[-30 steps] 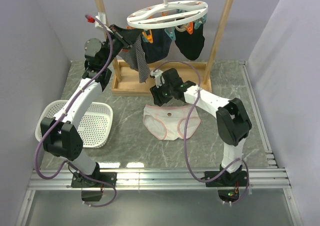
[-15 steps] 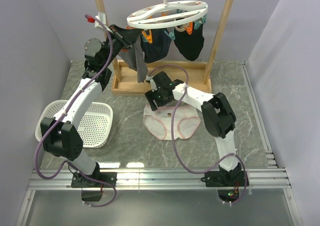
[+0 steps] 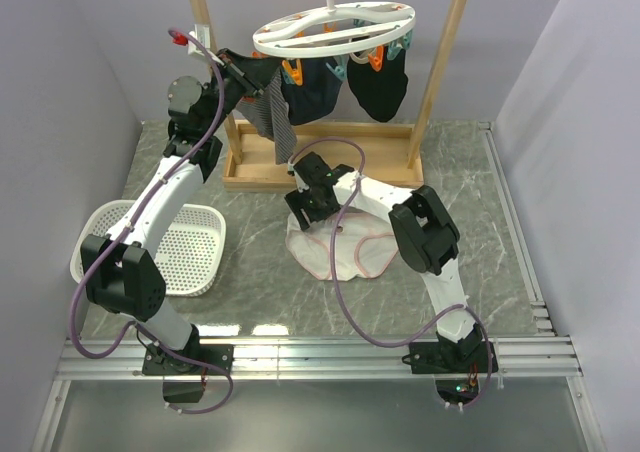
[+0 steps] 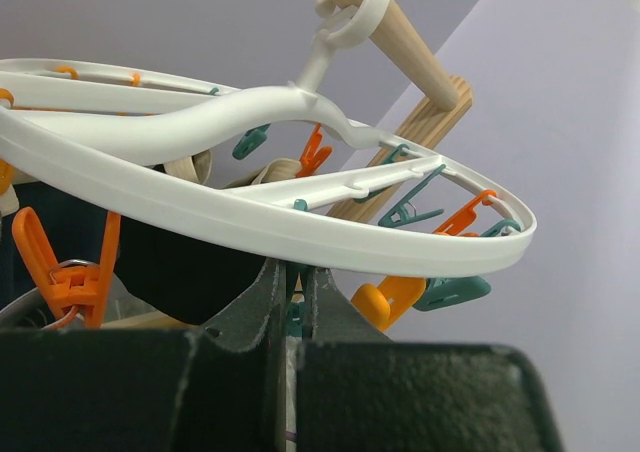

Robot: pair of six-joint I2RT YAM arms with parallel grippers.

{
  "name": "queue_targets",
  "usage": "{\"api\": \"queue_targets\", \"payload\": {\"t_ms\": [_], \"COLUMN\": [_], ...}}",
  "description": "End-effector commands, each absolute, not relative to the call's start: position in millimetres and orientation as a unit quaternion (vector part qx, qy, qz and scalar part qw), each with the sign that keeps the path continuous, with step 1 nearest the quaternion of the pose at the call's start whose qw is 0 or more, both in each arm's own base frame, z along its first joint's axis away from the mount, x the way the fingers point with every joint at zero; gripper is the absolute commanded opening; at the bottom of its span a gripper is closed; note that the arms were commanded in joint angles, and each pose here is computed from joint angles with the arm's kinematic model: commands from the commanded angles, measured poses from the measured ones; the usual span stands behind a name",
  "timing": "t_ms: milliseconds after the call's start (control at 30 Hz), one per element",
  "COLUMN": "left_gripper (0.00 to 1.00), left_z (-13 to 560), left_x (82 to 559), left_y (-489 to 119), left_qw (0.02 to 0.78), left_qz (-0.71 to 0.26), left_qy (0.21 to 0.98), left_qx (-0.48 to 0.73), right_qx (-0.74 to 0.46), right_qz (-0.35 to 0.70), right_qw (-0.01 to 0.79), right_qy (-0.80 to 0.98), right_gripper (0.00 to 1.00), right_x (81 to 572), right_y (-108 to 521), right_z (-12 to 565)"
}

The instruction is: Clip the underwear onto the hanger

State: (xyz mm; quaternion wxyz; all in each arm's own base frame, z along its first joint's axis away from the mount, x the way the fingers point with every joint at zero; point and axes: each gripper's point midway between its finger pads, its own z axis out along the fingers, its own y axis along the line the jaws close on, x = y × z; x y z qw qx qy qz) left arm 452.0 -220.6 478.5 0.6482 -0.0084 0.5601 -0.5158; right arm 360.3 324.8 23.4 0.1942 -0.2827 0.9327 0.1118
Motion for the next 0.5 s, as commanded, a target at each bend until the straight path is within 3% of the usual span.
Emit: {"api": "queue_targets", "payload": {"t_ms": [0, 333, 433, 467], "left_gripper": [0.0, 0.0, 0.0, 0.0], "left_z": [503.6, 502.4, 501.8, 501.8], "left_x": [443.6, 442.4, 443.5, 443.7], "left_y": [-215.5, -214.0, -213.3, -213.6], "left_qw": [0.669, 0.669, 0.669, 0.668], "left_qz": [-0.521, -0.519, -0.518, -0.518], "left_qy": [0.53, 0.532, 0.534, 0.534], "left_qx": [0.004, 0.005, 0.004, 0.004], "right_qx": [-0.265, -0.272, -0.276, -0.276], "right_qz": [0.093, 0.085, 0.086, 0.087], "right_qw": [0.175, 0.116, 0.118, 0.12], "right_qy": [0.944, 0.952, 0.95, 0.95], "right_gripper": [0.76, 0.41, 0.23, 0.1], "right_x": [354.1, 331.9, 331.8, 332.3], "right_y": [317.6, 308.4, 308.2, 308.7], "right_z": [7.9, -24.1, -23.0, -22.0]}}
